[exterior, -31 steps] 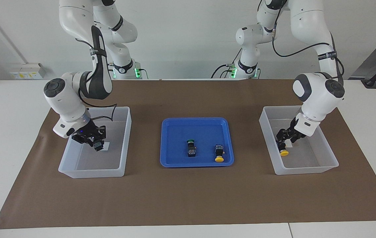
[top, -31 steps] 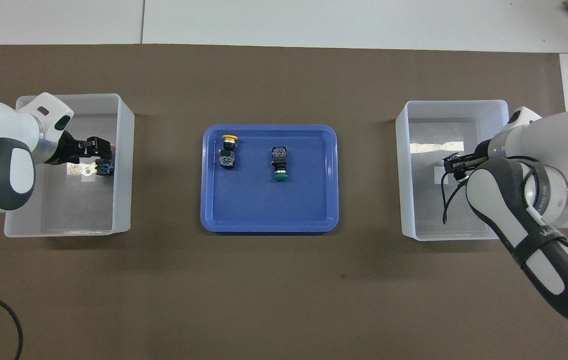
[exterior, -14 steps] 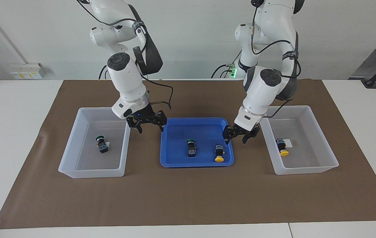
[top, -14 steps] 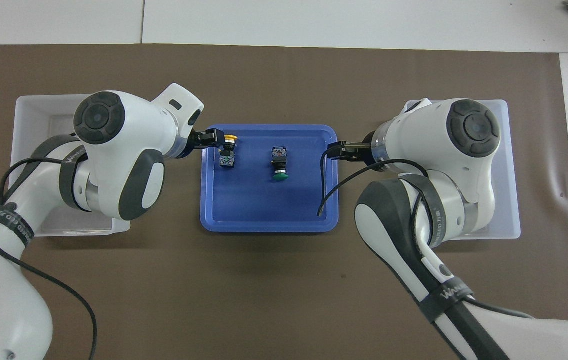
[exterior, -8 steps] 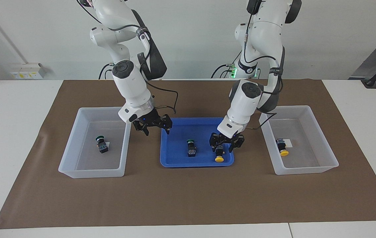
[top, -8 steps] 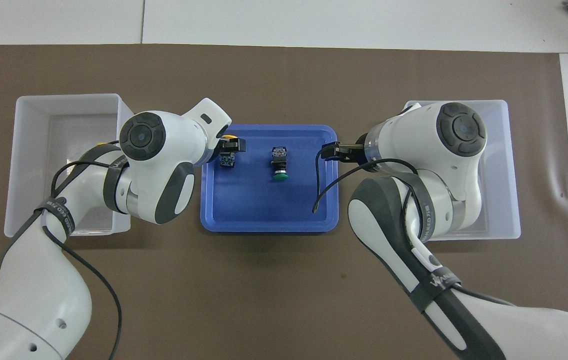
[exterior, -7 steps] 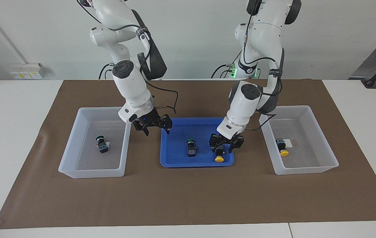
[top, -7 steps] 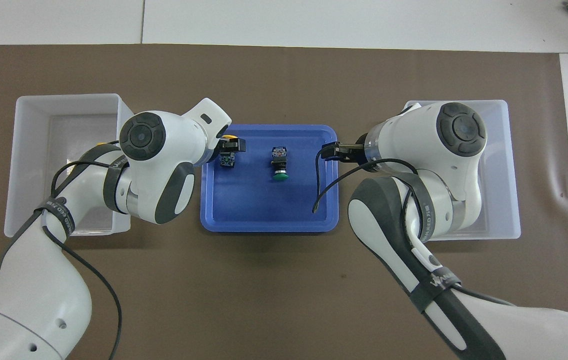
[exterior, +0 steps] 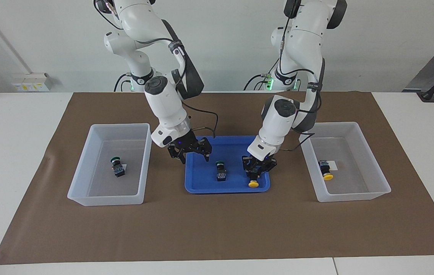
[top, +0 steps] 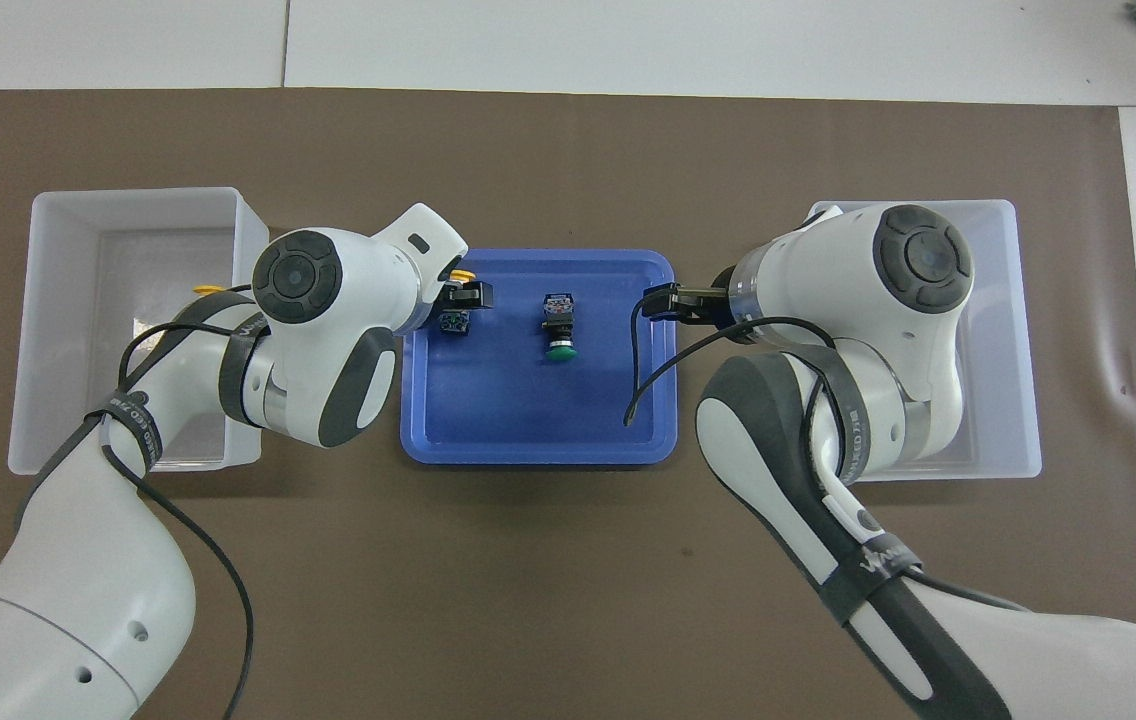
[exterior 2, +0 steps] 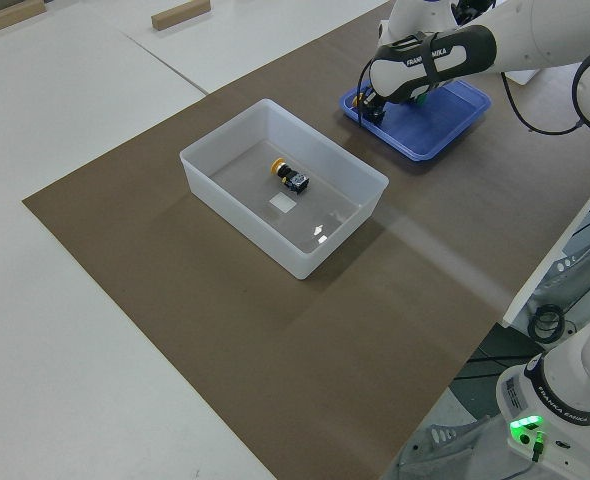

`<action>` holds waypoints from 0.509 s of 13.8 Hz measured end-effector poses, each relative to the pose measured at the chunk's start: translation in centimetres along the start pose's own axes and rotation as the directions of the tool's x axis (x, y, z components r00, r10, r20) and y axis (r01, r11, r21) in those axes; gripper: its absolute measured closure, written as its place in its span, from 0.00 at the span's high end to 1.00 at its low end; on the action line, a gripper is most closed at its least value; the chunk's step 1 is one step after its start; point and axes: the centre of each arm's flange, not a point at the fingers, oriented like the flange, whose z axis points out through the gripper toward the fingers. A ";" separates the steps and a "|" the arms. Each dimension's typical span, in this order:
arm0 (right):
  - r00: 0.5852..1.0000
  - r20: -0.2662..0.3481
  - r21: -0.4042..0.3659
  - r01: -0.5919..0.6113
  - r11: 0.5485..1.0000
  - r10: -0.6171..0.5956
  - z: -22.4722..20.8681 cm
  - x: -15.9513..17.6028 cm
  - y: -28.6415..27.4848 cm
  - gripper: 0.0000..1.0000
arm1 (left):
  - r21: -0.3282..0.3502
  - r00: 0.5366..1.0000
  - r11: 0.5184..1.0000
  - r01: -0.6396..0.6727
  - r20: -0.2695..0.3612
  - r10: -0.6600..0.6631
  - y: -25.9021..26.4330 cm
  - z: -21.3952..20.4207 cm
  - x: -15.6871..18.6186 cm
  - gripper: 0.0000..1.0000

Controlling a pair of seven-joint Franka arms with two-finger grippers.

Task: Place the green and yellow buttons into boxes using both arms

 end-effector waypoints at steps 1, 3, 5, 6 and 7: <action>1.000 -0.013 0.004 0.002 1.000 -0.002 0.8 -0.3 -0.5 1.00 | 0.002 1.000 1.000 0.003 0.001 -0.003 -0.1 0.0 0.1 0.41; 0.999 -0.039 0.013 0.000 1.000 0.001 2.4 -0.9 -1.6 1.00 | 0.012 1.000 1.000 0.013 0.019 -0.013 -0.5 -0.6 0.7 0.41; 0.998 -0.055 0.018 0.015 1.000 -0.014 4.4 -1.8 -2.8 1.00 | 0.036 0.997 0.998 0.045 0.054 -0.046 -2.1 -3.5 2.9 0.41; 0.998 -0.065 0.021 0.026 0.999 -0.025 5.5 -2.2 -3.4 1.00 | 0.047 0.996 0.997 0.068 0.059 -0.071 -3.4 -6.0 4.2 0.41; 0.997 -0.075 0.023 0.036 0.999 -0.034 6.6 -2.5 -3.8 1.00 | 0.057 0.993 0.994 0.097 0.054 -0.100 -5.2 -8.8 5.4 0.41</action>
